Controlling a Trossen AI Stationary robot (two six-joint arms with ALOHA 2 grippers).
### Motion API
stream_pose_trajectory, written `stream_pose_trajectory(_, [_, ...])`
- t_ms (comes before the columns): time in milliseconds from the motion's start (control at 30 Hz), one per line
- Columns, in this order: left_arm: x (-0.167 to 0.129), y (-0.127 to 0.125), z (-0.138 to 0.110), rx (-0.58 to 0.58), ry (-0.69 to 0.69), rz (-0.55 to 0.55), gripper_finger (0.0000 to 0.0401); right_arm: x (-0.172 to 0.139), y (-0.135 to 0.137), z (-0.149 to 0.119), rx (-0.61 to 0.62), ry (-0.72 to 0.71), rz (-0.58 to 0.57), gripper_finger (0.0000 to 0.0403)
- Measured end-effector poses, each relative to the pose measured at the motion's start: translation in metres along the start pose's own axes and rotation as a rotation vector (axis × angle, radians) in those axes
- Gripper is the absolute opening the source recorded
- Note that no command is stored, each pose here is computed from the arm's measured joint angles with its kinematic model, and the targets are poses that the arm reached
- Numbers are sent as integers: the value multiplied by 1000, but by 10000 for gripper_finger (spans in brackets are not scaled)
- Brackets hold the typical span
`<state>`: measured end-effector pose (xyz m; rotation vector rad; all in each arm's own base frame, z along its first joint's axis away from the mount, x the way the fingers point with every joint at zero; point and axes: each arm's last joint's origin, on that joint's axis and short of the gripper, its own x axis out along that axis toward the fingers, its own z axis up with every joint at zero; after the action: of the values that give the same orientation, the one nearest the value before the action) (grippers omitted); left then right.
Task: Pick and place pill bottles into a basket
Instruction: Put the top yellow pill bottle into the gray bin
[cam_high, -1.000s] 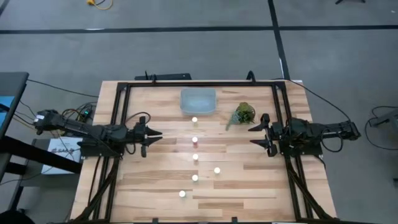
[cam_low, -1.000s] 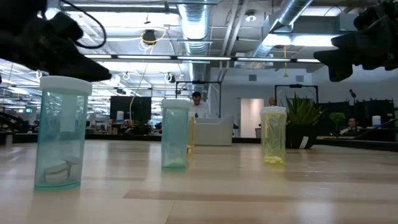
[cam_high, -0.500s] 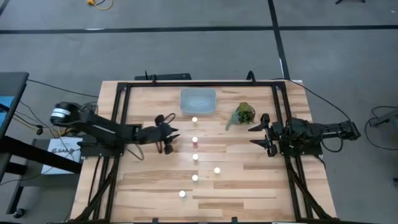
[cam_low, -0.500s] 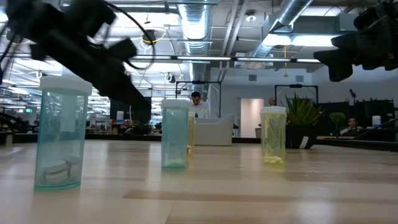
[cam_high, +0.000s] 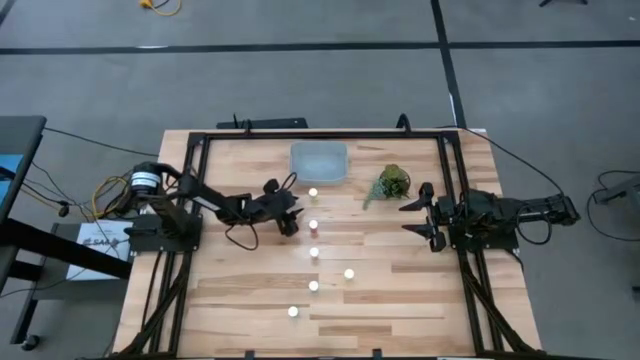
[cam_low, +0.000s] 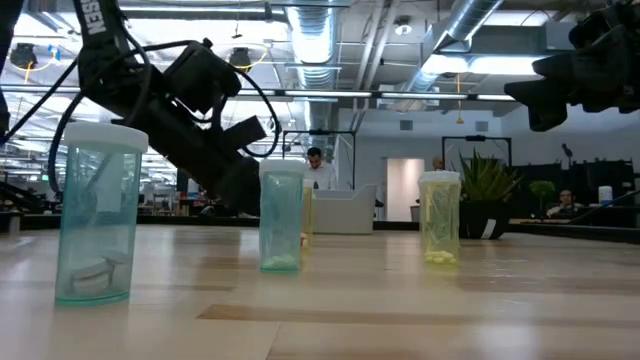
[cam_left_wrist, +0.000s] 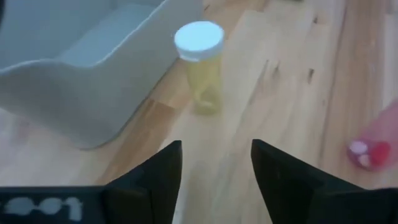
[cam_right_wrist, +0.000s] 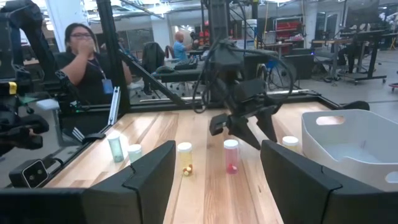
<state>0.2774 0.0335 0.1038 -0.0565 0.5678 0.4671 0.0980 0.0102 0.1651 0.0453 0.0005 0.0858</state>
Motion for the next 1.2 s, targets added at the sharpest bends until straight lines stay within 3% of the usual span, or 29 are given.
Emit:
stream_pose_trajectory(500, [14, 18, 31, 3, -111, -40, 202, 0, 0, 0, 0, 0, 0, 230])
stream_pose_trajectory(633, [19, 20, 39, 10, -82, -32, 202, 0, 0, 0, 0, -1, 0, 230])
stream_pose_trajectory(1200, [33, 21, 39, -2, -23, -109, 202, 0, 0, 0, 0, 0, 0, 230])
